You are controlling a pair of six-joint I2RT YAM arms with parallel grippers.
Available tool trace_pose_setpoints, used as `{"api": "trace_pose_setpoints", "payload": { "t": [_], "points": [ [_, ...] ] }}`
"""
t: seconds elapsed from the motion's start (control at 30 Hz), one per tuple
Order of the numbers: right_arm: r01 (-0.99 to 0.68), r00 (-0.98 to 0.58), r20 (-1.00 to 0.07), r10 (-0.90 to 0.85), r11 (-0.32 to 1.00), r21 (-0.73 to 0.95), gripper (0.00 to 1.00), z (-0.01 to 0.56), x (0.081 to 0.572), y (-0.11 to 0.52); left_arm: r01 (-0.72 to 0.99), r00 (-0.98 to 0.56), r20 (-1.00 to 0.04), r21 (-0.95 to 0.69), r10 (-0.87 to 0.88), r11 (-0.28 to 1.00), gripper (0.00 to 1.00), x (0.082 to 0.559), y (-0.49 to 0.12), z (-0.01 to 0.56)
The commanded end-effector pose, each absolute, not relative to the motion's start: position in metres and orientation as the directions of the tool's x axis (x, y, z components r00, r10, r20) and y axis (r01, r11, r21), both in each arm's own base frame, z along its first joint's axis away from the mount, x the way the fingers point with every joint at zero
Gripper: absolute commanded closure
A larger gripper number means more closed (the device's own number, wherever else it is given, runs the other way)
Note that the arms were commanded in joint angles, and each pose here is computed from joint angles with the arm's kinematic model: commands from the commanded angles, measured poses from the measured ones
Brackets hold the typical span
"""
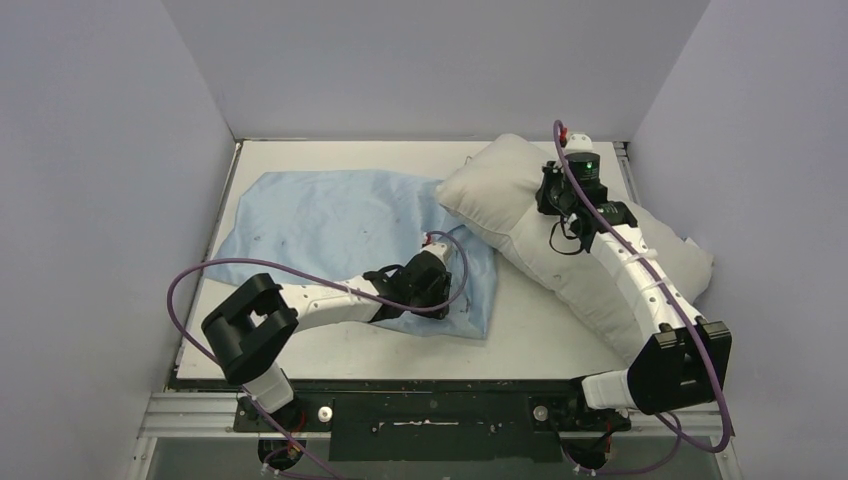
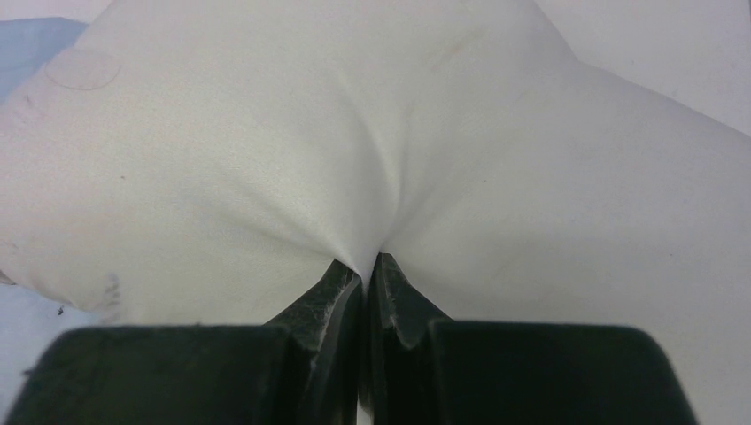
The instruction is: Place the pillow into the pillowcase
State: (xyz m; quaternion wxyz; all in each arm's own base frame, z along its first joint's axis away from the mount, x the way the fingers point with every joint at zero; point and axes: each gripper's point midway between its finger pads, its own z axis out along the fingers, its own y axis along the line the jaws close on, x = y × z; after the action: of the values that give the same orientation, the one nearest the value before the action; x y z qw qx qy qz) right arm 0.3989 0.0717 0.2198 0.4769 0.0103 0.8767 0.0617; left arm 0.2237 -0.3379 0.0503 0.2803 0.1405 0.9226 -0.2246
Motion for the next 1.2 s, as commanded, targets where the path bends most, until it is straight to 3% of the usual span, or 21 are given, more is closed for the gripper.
{"api": "trace_pose_setpoints", "payload": {
  "t": [0.0,0.13,0.53,0.7,0.77,0.93,1.17],
  "points": [
    [-0.02,-0.408,-0.903,0.133,0.988,0.154,1.0,0.262,0.404,0.062,0.322,-0.831,-0.539,-0.258,0.141,0.911,0.68,0.217,-0.311,0.03],
    [-0.02,-0.407,-0.903,0.14,0.987,0.162,1.0,0.261,0.403,0.061,0.305,-0.851,-0.5,-0.228,0.157,0.925,1.0,0.203,-0.293,0.02],
    [0.015,-0.398,-0.9,0.177,0.982,0.187,1.0,0.26,0.384,0.054,0.16,-0.848,-0.524,-0.113,0.078,0.981,1.0,0.187,-0.224,0.043],
    [0.016,-0.406,-0.895,0.182,0.981,0.192,1.0,0.256,0.381,0.054,0.214,-0.777,-0.629,-0.289,-0.016,0.933,0.61,0.205,-0.259,0.091],
    [0.015,-0.409,-0.894,0.185,0.981,0.196,1.0,0.255,0.379,0.055,0.239,-0.735,-0.675,-0.356,-0.071,0.903,0.51,0.217,-0.274,0.114],
    [0.005,-0.416,-0.891,0.18,0.981,0.196,1.0,0.253,0.374,0.056,0.288,-0.646,-0.751,-0.409,-0.14,0.866,0.48,0.255,-0.301,0.157],
    [0.004,-0.417,-0.891,0.178,0.981,0.194,1.0,0.256,0.364,0.054,0.302,-0.673,-0.715,-0.497,-0.188,0.813,0.53,0.307,-0.318,0.146]
  ]
}}
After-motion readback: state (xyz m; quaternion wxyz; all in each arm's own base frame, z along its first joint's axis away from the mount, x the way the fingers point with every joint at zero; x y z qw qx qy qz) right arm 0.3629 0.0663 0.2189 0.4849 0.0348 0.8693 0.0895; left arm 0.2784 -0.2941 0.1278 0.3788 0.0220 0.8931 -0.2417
